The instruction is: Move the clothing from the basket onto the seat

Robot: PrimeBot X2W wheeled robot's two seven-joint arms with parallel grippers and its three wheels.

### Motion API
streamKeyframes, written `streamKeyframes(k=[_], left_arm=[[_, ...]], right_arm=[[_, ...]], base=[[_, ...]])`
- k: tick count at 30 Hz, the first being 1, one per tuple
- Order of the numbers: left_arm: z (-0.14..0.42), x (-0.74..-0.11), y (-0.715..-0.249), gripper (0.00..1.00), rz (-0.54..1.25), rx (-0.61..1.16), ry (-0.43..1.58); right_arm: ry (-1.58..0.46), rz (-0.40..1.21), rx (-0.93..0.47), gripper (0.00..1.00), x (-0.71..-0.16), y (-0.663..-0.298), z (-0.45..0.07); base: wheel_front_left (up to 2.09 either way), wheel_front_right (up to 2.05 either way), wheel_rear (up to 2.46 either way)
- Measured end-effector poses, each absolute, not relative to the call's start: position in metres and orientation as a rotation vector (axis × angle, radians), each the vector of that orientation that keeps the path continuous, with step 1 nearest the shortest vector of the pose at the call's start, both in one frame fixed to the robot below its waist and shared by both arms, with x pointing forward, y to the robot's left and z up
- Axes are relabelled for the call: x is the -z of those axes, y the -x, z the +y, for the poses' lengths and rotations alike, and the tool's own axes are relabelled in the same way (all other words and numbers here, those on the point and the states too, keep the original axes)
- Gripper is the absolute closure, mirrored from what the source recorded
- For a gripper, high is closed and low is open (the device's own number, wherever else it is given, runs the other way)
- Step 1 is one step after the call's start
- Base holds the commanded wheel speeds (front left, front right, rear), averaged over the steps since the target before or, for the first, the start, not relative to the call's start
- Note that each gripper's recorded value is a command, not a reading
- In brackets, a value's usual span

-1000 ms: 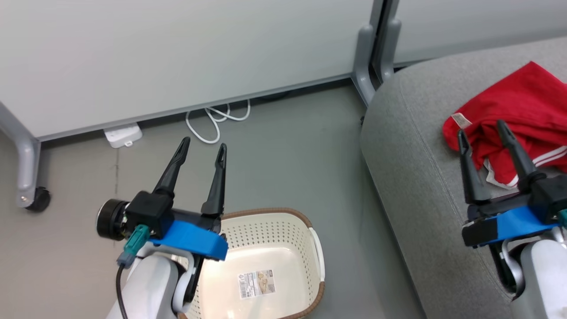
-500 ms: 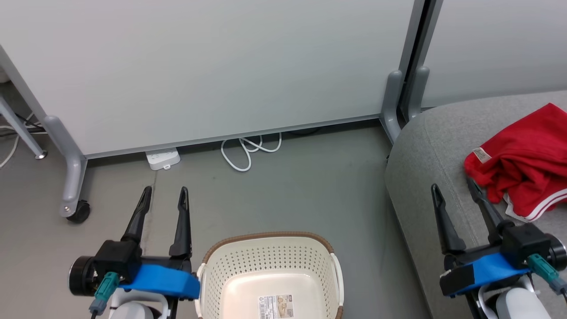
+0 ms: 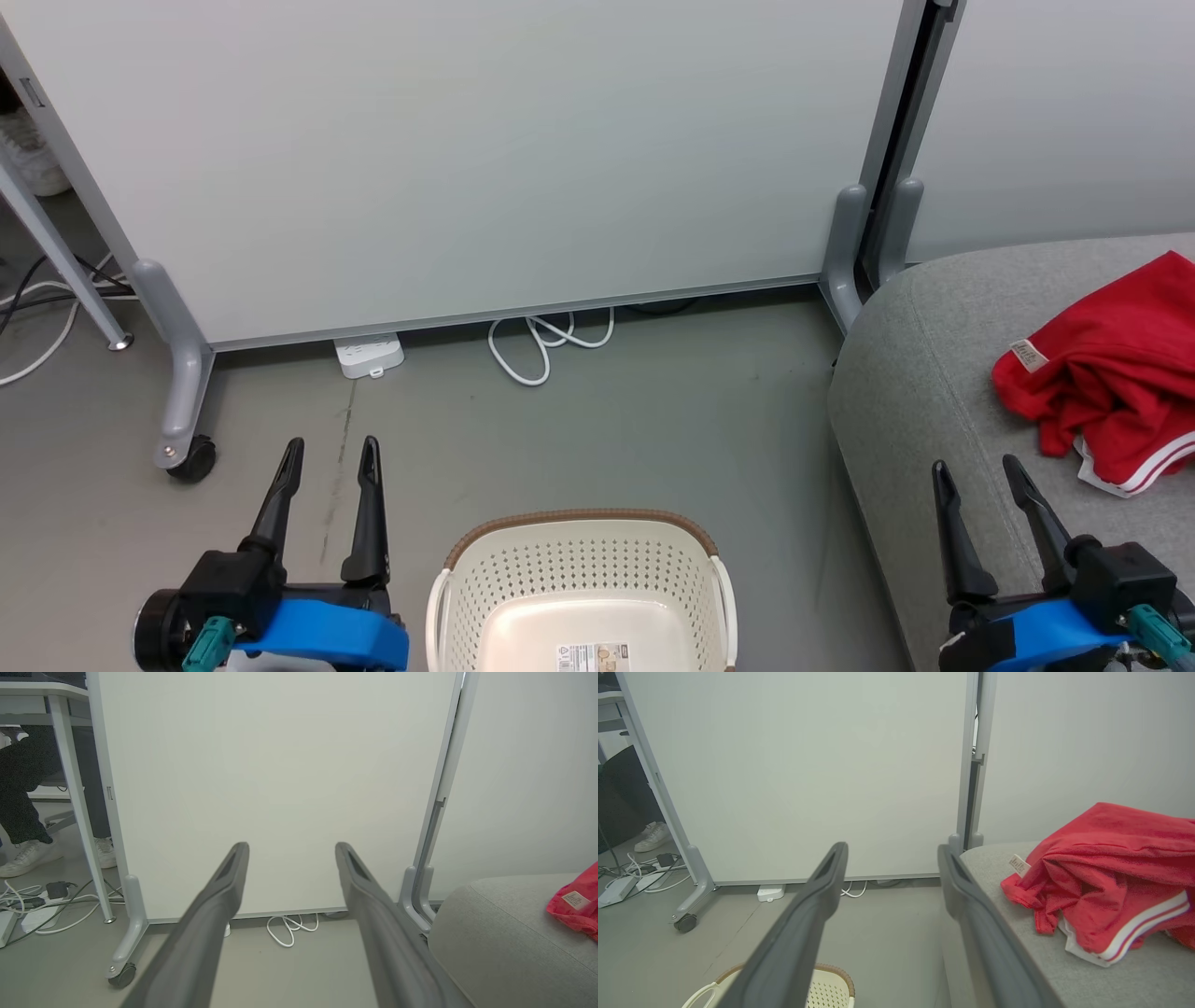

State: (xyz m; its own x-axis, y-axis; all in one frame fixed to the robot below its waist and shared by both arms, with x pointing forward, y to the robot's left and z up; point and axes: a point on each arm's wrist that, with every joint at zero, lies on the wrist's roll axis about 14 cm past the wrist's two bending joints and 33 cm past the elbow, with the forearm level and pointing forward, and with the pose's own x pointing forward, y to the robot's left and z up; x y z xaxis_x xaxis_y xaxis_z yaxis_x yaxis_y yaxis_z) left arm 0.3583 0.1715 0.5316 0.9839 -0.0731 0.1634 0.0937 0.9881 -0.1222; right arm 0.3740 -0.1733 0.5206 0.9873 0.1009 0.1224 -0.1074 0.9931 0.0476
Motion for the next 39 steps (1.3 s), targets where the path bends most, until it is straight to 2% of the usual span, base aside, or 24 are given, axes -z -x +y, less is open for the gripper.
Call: streamKeyframes(k=[26,27,32,39], left_arm=[[0.182,-0.511,-0.34,0.0,-0.102,0.045,0.143],[0.181,-0.508,-0.339,1.0,-0.092,0.045,0.144],[0.181,-0.482,-0.329,1.0,-0.01,0.036,0.162],[0.187,-0.477,-0.33,1.0,0.017,0.001,0.292]], right_arm=[[-0.076,-0.078,-0.099,0.0,-0.506,-0.364,-0.169],[-0.077,-0.07,-0.099,1.0,-0.504,-0.364,-0.169],[-0.093,-0.005,-0.09,1.0,-0.484,-0.358,-0.17],[-0.226,0.031,-0.045,1.0,-0.478,-0.358,-0.178]], base=[[0.0,0.0,0.0],[0.0,0.0,0.0],[0.0,0.0,0.0],[0.0,0.0,0.0]])
